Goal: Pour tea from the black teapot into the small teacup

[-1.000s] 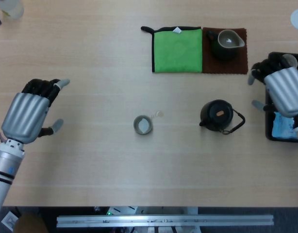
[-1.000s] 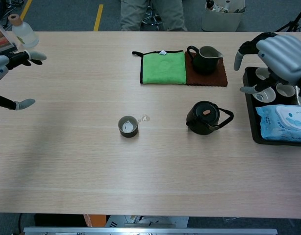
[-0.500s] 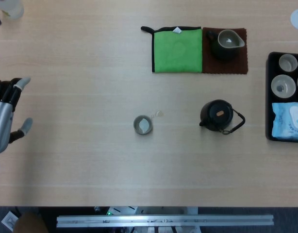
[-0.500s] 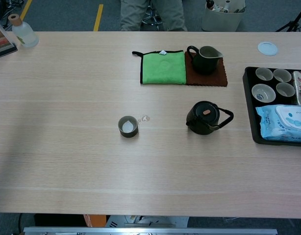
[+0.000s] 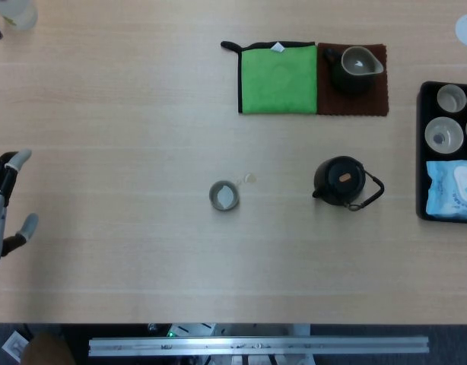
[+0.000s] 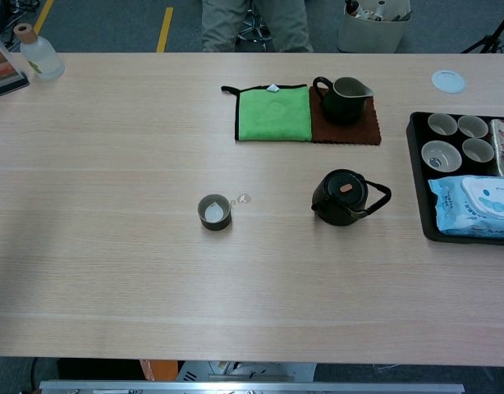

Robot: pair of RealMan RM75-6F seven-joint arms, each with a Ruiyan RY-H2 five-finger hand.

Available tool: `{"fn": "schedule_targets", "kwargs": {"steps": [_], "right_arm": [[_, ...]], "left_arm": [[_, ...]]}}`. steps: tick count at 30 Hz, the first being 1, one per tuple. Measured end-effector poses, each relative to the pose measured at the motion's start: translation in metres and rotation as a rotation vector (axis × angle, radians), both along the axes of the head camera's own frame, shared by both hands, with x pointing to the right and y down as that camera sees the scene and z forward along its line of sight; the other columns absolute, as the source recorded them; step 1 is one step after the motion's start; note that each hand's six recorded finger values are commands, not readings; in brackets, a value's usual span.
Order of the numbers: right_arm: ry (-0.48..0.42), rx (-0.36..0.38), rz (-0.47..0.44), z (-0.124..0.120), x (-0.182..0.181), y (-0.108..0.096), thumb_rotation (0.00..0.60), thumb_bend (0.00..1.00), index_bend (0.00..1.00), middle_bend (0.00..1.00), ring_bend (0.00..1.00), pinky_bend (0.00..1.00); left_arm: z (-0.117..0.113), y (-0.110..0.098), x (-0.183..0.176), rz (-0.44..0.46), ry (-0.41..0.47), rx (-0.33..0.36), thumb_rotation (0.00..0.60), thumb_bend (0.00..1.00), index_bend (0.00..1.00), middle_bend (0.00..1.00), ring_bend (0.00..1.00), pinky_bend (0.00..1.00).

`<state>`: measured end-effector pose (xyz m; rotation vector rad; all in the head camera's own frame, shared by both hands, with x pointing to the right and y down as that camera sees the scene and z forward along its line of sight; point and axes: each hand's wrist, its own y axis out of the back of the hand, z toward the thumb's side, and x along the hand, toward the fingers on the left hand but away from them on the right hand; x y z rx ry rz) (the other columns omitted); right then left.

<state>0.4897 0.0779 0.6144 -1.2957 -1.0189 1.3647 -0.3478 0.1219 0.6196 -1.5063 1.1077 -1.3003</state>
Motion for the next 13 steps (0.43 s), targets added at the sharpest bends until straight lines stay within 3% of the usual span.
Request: {"fn": "schedule_targets", "kwargs": {"steps": [13], "right_arm": [[0.002,-0.047,-0.015,0.0051,-0.0043,0.0045,0.600,0.09,0.47,0.47,0.34,0.30]], "left_arm": [[0.0039,0.0010,-0.0036,-0.015,0.004,-0.011,0.600,0.25,0.14,0.21,0.20,0.17]]}}
